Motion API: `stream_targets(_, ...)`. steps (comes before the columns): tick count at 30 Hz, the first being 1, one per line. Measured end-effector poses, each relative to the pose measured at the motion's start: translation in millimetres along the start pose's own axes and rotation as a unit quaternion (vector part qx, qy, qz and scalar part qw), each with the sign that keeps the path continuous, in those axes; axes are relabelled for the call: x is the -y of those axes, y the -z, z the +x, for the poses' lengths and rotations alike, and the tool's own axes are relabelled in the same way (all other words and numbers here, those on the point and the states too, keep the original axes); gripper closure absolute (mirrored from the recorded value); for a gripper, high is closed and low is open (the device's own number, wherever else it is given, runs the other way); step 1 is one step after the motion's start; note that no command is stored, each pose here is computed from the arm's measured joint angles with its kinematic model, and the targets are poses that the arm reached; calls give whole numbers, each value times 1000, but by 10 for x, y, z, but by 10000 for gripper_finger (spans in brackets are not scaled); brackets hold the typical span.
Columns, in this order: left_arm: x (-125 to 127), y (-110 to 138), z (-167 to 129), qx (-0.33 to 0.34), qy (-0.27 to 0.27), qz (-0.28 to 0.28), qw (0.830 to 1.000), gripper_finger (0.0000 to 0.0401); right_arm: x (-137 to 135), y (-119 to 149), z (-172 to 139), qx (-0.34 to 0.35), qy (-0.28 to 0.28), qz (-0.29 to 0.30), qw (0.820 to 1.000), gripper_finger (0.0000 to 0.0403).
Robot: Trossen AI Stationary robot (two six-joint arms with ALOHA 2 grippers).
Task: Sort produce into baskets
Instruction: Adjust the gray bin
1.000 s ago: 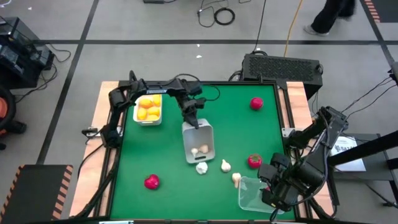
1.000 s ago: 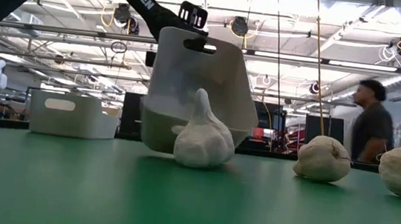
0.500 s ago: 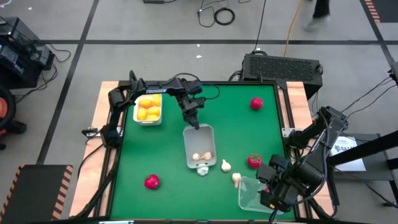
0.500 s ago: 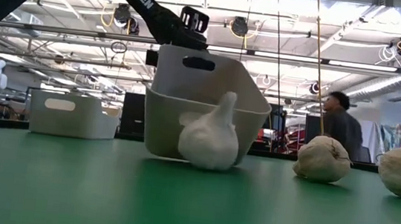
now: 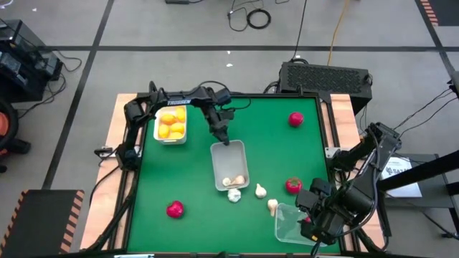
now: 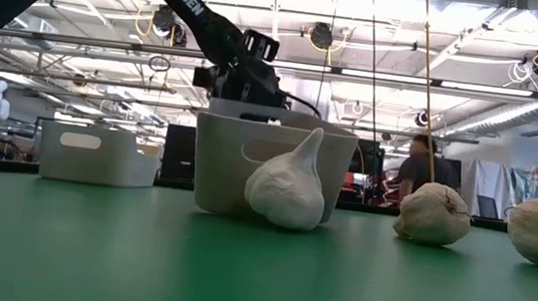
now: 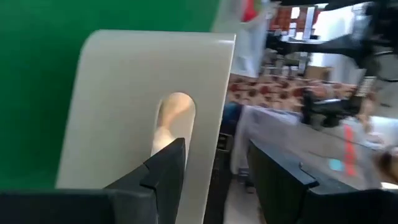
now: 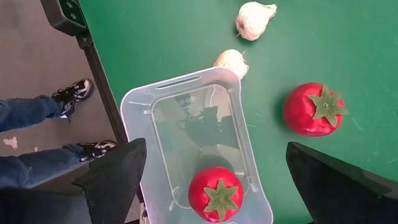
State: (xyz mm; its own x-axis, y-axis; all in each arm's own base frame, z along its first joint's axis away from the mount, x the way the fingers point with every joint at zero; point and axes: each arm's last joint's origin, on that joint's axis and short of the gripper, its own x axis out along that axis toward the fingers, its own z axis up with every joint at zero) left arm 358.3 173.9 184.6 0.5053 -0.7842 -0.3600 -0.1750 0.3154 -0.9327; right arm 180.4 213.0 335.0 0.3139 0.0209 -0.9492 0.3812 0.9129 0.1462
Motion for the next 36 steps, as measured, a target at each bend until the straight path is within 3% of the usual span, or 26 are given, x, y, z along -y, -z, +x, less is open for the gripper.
stream_targets(8, -69, -9, -11, 13, -118, 17, 993, 223, -6, -1, 0, 1, -3, 1, 1000, 26)
stream_targets(18, -50, -30, -33, 19, -248, 48, 967, 223, -18, -4, 0, 1, -10, -2, 1000, 26)
stream_targets(23, 146, -121, -53, 33, -288, 89, 953, 223, -19, -5, 0, 1, -10, -3, 1000, 26)
stream_targets(27, 490, -152, -164, 63, -300, 129, 943, 223, -18, -6, 0, 4, -9, -7, 1000, 26)
stream_targets(30, 739, -66, -279, 78, -348, 136, 924, 223, -18, -7, 0, 5, -9, -12, 1000, 26)
stream_targets(36, 1245, 326, -342, 114, -463, 174, 861, 225, 14, -107, 17, 51, 10, -14, 999, 26)
